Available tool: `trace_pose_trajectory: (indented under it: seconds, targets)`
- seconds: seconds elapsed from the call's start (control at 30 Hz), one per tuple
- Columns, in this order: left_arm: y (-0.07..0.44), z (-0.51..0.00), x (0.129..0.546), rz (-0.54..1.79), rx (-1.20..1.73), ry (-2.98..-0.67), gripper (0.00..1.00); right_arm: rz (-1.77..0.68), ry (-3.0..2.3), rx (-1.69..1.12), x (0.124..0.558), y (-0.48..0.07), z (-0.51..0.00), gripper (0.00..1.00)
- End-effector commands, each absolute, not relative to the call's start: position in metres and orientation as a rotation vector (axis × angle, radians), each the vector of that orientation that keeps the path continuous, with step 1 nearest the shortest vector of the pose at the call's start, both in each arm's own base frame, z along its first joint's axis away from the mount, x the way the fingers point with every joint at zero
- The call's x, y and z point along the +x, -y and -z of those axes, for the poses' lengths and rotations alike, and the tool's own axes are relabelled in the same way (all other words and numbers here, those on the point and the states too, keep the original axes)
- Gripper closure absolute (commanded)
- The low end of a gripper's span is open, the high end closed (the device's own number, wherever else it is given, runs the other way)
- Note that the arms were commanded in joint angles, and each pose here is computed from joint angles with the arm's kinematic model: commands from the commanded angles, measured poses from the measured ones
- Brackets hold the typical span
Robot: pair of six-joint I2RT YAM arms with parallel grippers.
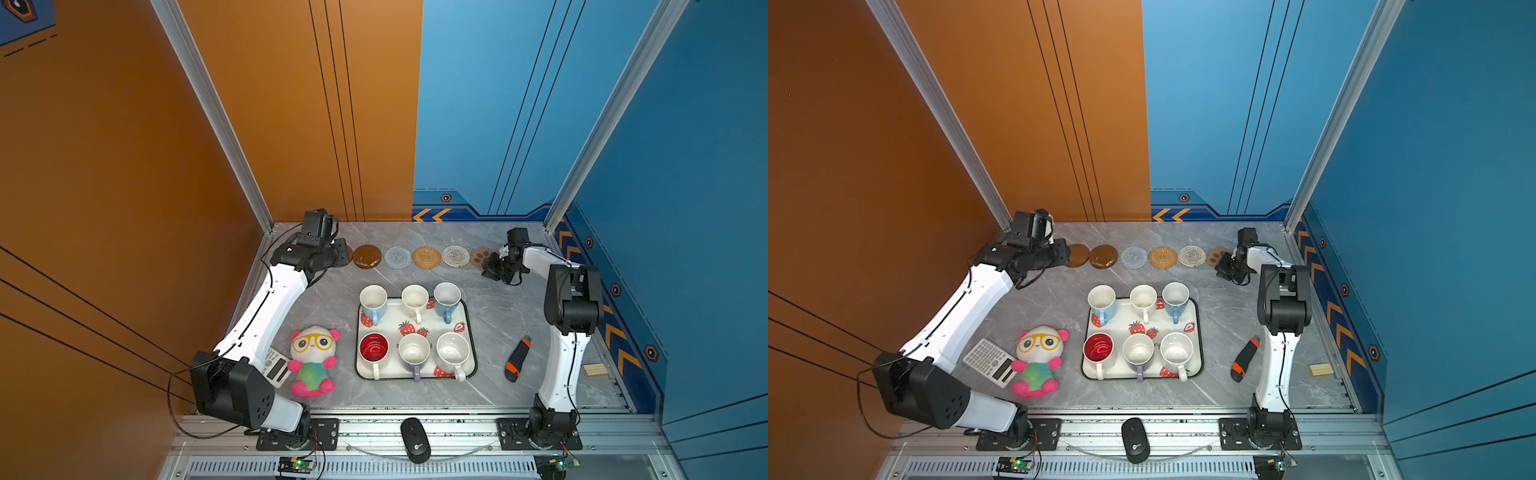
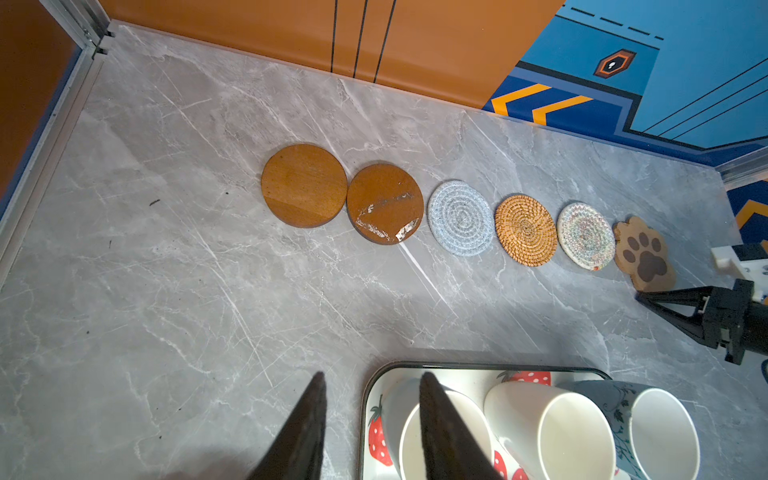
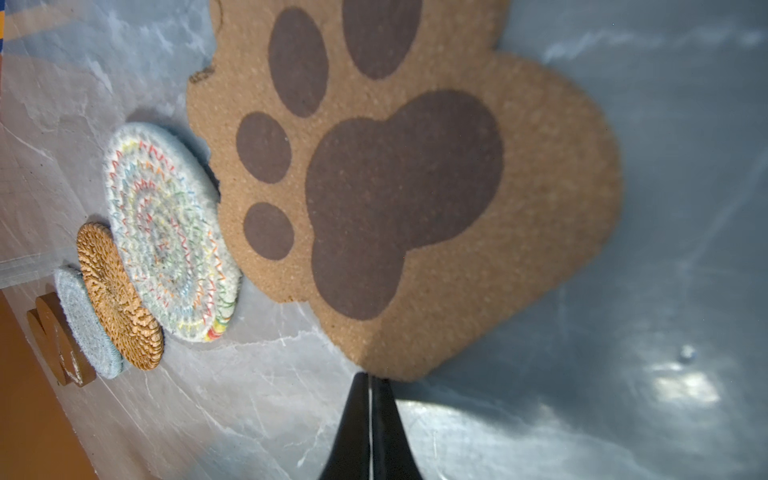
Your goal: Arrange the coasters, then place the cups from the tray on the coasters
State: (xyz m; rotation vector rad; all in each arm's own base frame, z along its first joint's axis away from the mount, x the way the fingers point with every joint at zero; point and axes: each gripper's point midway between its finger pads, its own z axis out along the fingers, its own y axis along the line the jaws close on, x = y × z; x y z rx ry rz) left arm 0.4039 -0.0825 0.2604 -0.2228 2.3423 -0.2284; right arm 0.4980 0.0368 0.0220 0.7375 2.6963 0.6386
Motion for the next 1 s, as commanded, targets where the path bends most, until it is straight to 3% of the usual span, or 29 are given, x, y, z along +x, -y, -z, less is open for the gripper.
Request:
trace_pose_trajectory:
  seconds: [0.0, 0.63, 0.97]
  targets:
    - [0.08, -0.267, 0.4, 0.255, -0.239, -2.321, 0.61, -0.589, -2.729, 0.816, 0.494, -0.026, -0.001, 1.0]
    - [0.079, -0.274, 0.396, 0.264, -0.24, -2.303, 0.61, -0.631, -2.705, 0.86, 0.503, -0.024, 0.003, 1.0]
    - [0.074, -0.277, 0.389, 0.249, -0.246, -2.286, 0.55, -0.693, -2.599, 0.803, 0.502, -0.029, -0.053, 1.0]
